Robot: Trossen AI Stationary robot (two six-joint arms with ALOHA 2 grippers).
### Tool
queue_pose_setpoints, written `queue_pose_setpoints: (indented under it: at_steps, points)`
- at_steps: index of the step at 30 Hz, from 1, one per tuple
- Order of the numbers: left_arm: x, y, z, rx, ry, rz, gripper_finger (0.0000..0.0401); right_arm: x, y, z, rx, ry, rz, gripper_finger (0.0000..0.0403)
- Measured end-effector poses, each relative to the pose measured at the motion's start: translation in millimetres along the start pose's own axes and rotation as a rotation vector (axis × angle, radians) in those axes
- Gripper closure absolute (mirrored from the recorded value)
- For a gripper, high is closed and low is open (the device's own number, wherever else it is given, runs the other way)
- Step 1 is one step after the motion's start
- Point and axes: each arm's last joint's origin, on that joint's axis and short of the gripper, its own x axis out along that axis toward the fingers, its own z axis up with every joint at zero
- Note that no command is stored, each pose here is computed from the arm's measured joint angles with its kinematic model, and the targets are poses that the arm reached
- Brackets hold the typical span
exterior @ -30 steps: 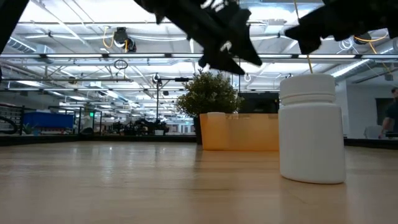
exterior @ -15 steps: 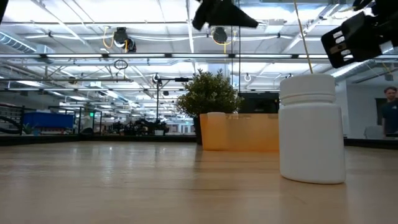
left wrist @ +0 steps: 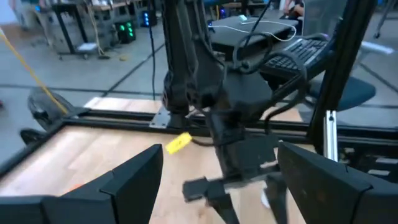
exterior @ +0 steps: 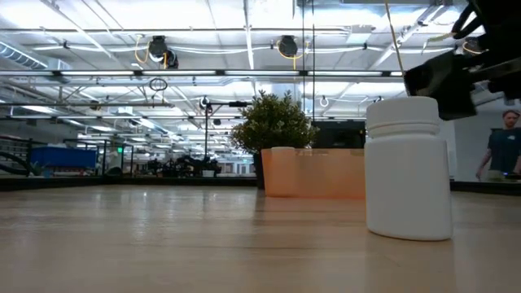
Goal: Pick and place pill bottles into a basket
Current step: Put the white pill bottle into the orange bin
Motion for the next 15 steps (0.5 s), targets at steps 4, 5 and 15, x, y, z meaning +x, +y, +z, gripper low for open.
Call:
queue_pose_setpoints:
  at_steps: [4,5,15]
  points:
    - [-8.8,-8.0,6.1,0.019,-0.037,-0.002,0.0077,13.7,-2.5,1.9,0.015,-0.012,-0.015,0.0099]
    - [-9.4,-9.9,5.0,0.029,-0.035,0.0,0.0077,16.8,-3.0,1.5,0.015,-0.006,-0.017,0.0094]
    - [-12.3,-15.1,2.4,0.055,-0.029,0.018,0.0077,44.2,-1.1,-6.7,0.002,0.061,0.017,0.0085]
